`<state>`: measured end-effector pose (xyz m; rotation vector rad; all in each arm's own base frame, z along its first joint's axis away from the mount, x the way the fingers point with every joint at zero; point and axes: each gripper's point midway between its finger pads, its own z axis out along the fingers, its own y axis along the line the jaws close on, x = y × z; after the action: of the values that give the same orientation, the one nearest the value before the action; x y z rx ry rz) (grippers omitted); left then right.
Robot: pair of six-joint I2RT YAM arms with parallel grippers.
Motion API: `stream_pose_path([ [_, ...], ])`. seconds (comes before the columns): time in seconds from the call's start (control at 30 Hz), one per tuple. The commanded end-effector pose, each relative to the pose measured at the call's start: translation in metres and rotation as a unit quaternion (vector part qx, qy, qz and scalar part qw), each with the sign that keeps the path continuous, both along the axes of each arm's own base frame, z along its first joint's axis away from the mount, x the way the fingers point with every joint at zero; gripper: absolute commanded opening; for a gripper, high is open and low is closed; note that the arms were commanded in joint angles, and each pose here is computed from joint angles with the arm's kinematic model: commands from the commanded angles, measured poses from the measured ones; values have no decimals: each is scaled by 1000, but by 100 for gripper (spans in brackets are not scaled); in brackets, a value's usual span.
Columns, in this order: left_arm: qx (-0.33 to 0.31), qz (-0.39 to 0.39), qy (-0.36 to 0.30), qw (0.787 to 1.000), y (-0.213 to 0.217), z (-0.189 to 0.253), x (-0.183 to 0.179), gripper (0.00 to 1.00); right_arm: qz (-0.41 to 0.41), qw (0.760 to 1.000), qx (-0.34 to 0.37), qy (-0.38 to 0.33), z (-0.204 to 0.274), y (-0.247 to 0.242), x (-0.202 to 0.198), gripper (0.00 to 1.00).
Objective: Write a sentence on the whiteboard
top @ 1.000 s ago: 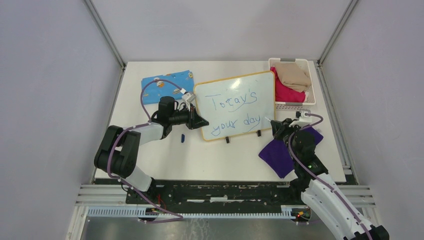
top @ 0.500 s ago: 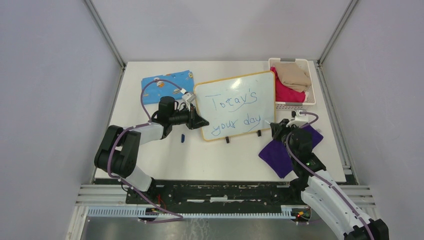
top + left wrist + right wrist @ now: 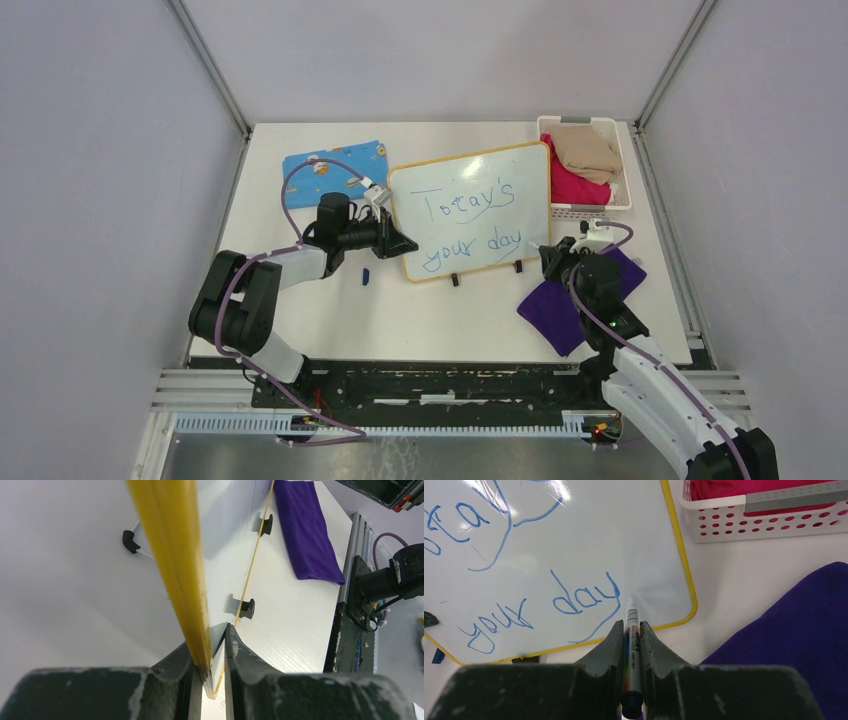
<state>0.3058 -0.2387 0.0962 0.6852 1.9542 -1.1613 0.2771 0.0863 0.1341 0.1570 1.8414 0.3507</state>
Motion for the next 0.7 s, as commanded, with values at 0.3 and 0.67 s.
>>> stream_pose_path([
  [0.3,91,33,78,992,18,-62,-20,23,-17,999,15,-34,20,-1,14,0],
  [0.67,92,34,78,992,18,-63,-19,23,-20,1000,8,-16,3,-1,16,0],
])
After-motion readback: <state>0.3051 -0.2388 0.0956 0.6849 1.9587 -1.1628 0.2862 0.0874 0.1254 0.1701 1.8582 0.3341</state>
